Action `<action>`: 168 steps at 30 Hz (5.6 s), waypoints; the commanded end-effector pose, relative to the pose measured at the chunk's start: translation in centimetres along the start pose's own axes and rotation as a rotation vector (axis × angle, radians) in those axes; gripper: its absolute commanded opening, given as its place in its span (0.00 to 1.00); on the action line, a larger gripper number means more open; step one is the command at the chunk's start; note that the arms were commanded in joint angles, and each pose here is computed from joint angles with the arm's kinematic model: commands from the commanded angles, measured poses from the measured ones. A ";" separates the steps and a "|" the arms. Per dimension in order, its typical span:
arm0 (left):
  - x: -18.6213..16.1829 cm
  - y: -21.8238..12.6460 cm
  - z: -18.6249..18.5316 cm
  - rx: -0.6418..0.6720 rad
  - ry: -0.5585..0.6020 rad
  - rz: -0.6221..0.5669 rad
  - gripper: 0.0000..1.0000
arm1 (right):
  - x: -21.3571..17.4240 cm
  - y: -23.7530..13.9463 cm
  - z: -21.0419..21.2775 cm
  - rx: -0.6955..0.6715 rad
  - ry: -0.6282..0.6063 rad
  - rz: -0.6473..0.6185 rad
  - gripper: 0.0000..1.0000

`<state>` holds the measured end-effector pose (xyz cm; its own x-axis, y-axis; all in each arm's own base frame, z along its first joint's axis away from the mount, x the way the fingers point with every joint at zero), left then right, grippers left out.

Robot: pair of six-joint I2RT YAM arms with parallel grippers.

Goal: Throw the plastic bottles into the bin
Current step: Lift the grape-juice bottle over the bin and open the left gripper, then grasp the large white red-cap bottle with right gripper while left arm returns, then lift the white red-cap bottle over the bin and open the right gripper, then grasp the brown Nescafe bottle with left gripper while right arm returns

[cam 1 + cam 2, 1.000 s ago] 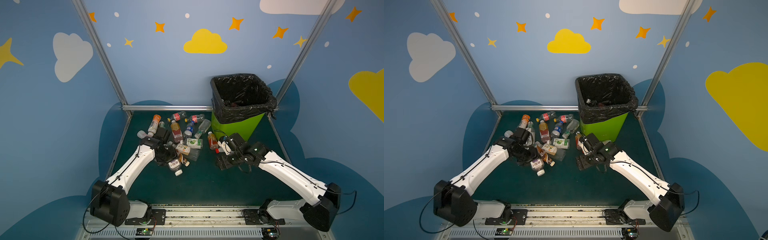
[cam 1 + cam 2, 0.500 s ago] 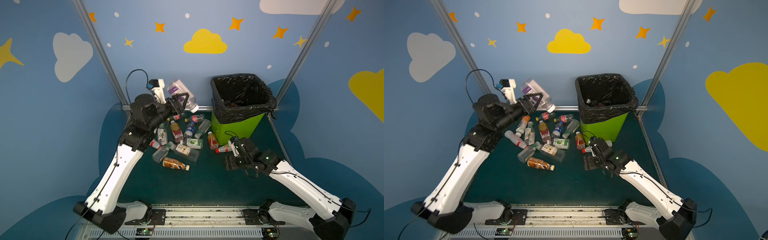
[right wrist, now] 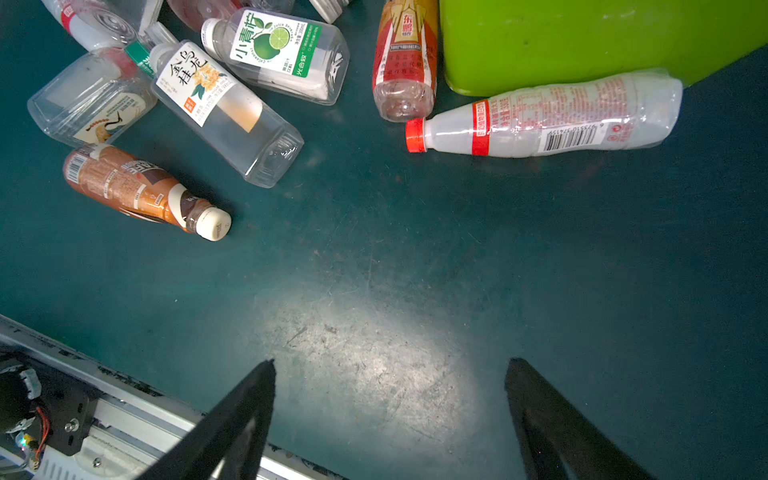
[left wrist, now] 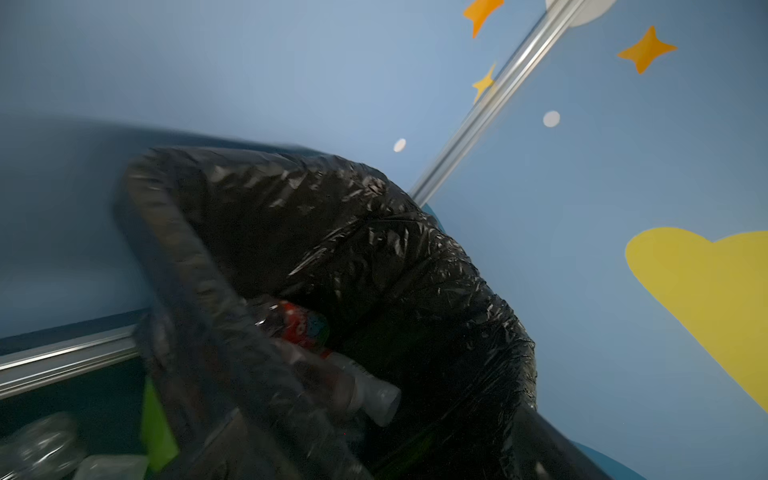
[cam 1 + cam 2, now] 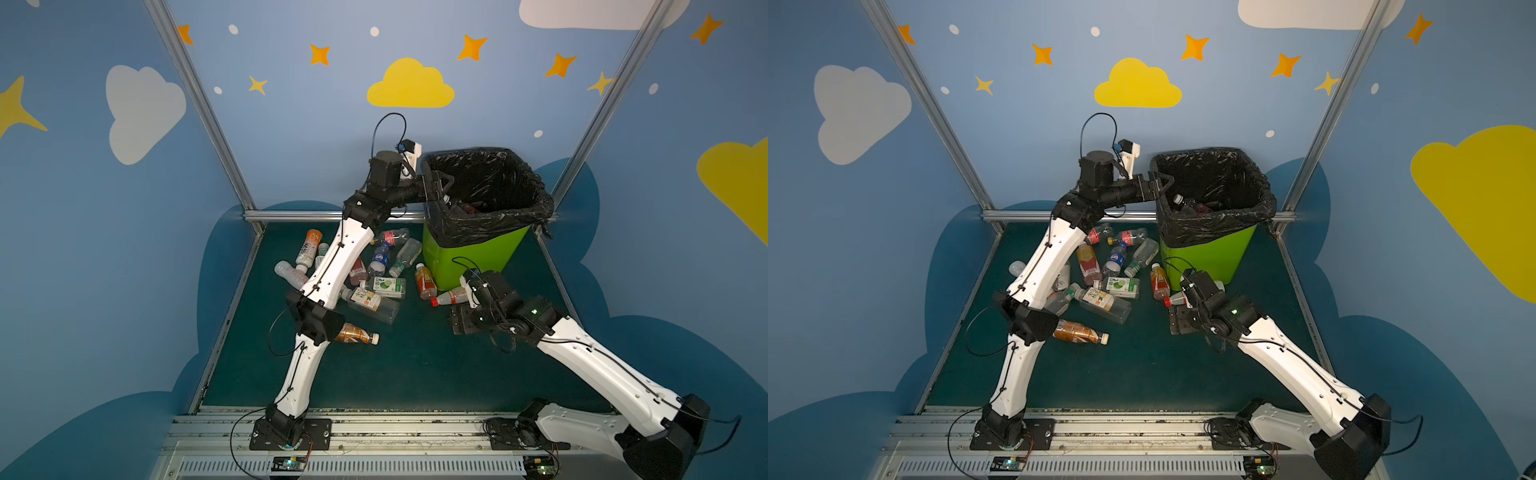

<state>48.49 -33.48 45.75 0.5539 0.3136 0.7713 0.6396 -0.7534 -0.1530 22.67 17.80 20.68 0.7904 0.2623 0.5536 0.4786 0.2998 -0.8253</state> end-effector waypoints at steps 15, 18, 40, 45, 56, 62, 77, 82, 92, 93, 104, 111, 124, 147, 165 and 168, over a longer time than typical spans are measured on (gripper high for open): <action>-5.6 -21.7 7.3 0.432 -0.096 -0.027 1.00 | -0.1 4.0 -4.4 -0.100 0.565 -0.055 0.88; -11.0 -22.4 10.7 0.489 -0.168 0.077 1.00 | 0.5 5.6 -5.9 -0.103 0.662 -0.081 0.89; -19.6 -26.1 16.0 0.589 -0.313 0.246 1.00 | 3.7 15.5 -11.7 -0.088 0.939 -0.093 0.88; -19.3 -26.1 16.2 0.583 -0.321 0.251 1.00 | 3.4 16.9 -12.3 -0.107 0.971 -0.097 0.88; -18.9 -26.1 16.3 0.580 -0.324 0.272 1.00 | 2.8 19.0 -13.2 -0.131 1.007 -0.104 0.87; -18.7 -26.3 16.5 0.581 -0.323 0.272 1.00 | 1.6 18.9 -13.8 -0.146 1.016 -0.103 0.75; -19.1 -25.8 16.8 0.564 -0.350 0.291 1.00 | -3.3 13.4 -14.1 -0.141 1.015 -0.129 0.46; -19.2 -25.7 16.9 0.563 -0.363 0.287 1.00 | -4.2 8.2 -13.7 -0.151 0.985 -0.207 0.45; -18.3 -25.6 17.2 0.585 -0.375 0.242 1.00 | 3.9 -15.3 -10.7 -0.061 0.510 -0.845 0.45; -18.1 -25.5 17.2 0.584 -0.376 0.238 1.00 | 4.9 -17.8 -10.0 -0.051 0.442 -0.921 0.44; -15.6 -25.2 16.6 0.583 -0.349 0.196 1.00 | 24.5 -31.6 -6.5 -0.115 0.002 -1.404 0.49; -14.8 -25.1 15.8 0.578 -0.343 0.221 1.00 | 34.7 -19.2 -9.8 -0.214 0.054 -0.931 0.87; -17.4 -26.7 16.7 0.662 -0.419 0.269 0.94 | 30.5 -25.7 -8.1 -0.158 0.043 -1.064 0.89; -30.3 -27.5 22.0 0.914 -0.789 0.397 0.88 | 8.2 -4.2 15.6 0.499 -0.528 -0.152 0.87; -32.5 -23.2 26.7 0.982 -0.842 0.418 0.87 | 1.0 1.6 12.9 0.441 -0.388 0.133 0.87; -32.7 -22.6 27.5 0.993 -0.842 0.413 0.87 | 0.7 1.8 12.3 0.427 -0.380 0.142 0.87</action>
<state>29.28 -10.63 6.79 0.7305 0.6826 -0.0193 0.2296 -0.2721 -0.9345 19.60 30.84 21.34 0.5838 0.6131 0.5322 0.1216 0.5821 -0.8040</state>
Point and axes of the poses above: each gripper's point midway between its finger pads, its own y axis out along the fingers, its own z axis along the line the jaws close on, x = y × z, the point moved 1 cm from there along -y, back along the fingers, and after that the axes turned 6 degrees about -y, right-handed, at the moved point
